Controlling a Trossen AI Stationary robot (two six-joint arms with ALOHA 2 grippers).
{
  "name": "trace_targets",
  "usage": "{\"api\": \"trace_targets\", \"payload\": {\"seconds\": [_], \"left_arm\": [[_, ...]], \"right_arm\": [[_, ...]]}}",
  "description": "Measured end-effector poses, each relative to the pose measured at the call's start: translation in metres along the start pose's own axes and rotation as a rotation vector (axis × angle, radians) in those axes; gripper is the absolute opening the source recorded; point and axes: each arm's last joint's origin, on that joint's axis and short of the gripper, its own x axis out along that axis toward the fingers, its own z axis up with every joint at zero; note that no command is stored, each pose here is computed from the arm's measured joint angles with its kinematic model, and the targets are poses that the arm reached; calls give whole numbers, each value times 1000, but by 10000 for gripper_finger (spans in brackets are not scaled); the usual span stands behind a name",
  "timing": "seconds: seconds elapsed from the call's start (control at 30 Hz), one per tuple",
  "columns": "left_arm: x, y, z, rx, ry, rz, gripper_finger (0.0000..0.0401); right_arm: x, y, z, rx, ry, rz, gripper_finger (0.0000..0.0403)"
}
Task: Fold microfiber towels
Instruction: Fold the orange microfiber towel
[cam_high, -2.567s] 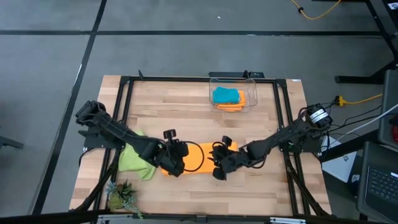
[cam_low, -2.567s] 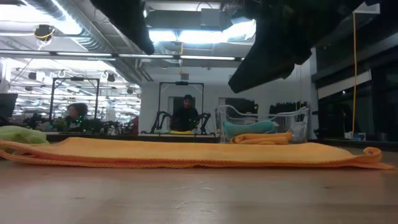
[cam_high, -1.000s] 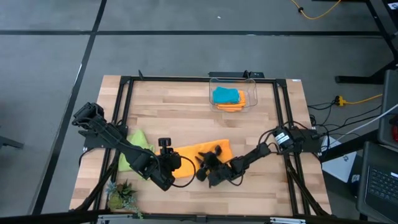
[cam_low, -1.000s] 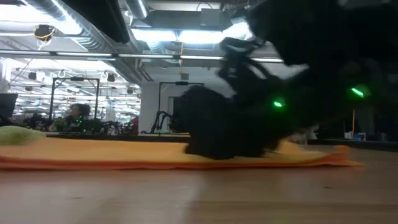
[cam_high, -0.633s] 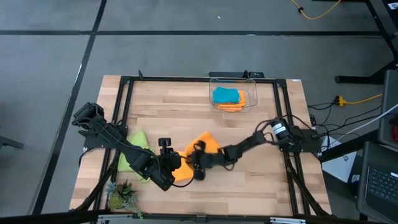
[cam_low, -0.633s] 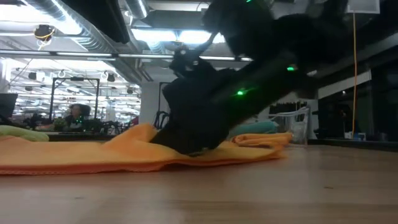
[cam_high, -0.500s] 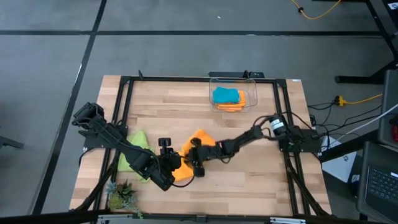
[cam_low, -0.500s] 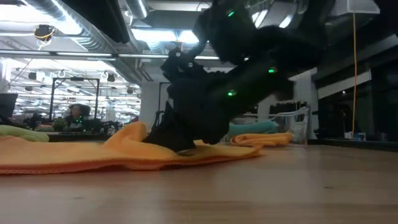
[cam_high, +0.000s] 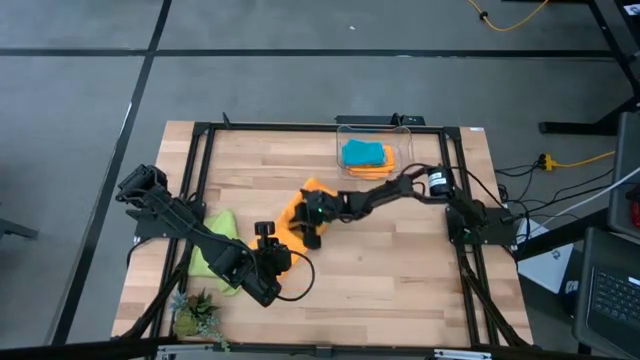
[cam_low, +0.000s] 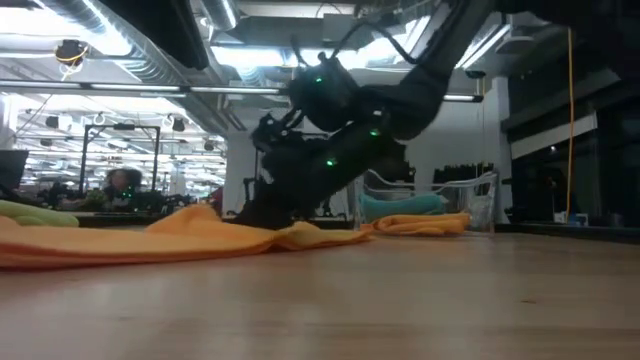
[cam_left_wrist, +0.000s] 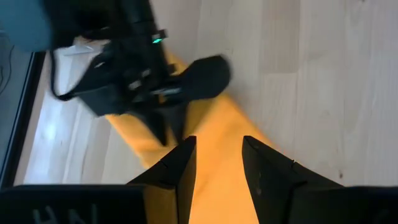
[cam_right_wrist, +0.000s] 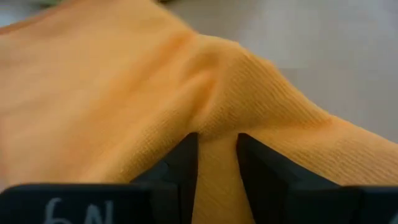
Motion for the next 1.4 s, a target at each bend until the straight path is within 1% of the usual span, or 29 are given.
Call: {"api": "trace_targets", "payload": {"seconds": [0.07, 0.13, 0.2, 0.27, 0.33, 0.43, 0.53, 0.6, 0.7, 0.77, 0.83, 0.87, 0.97, 1.03, 1.1, 1.17, 1.23, 1.27, 1.4], "left_arm": [[0, 0, 0, -2, -1, -1, 123], [0, 0, 0, -4, -3, -2, 123], [0, 0, 0, -4, -4, -3, 123], [0, 0, 1, -5, -4, -3, 123], [0, 0, 1, -3, -5, -4, 123], [0, 0, 1, -3, -5, -3, 123], [0, -2, 1, -3, -3, -26, 123], [-1, -3, 1, -3, 5, -41, 123], [-1, -5, 0, -3, 21, -74, 122], [-1, -6, 0, -6, 31, -101, 122], [-1, -6, -1, -2, 51, -119, 122], [0, -6, -1, -5, 37, -106, 123], [-4, -8, 0, -33, 44, -143, 123], [-9, -16, -5, -29, 60, -189, 123], [-14, -21, -10, -2, 66, -211, 123], [-16, -23, -12, 38, 55, -196, 123], [-19, -25, -13, 63, 41, -193, 123], [-20, -26, -14, 68, 40, -195, 123], [-21, -28, -15, 78, 36, -197, 123]], "right_arm": [[-3, -6, 12, 23, 6, -66, 117], [-8, -8, 32, 27, -10, -143, 117], [-14, -8, 52, 48, -33, -215, 117], [-14, -4, 62, 74, -35, -253, 117], [-12, 5, 69, 111, -49, -239, 117], [-11, 31, 76, 146, -88, -190, 117], [-9, 57, 72, 158, -83, -154, 117], [-4, 72, 68, 170, -107, -163, 117], [5, 92, 60, 194, -159, -217, 117], [11, 99, 52, 232, -183, -265, 117], [19, 100, 41, 307, -192, -315, 117], [24, 100, 35, 324, -182, -337, 117], [37, 98, 11, 379, -149, -416, 117], [41, 95, 6, 423, -171, -449, 117], [47, 91, 0, 436, -190, -487, 117], [50, 89, -6, 413, -178, -505, 117], [53, 87, -12, 313, -133, -511, 117], [54, 87, -13, 263, -101, -482, 117], [55, 84, -10, 129, -27, -277, 117]]}}
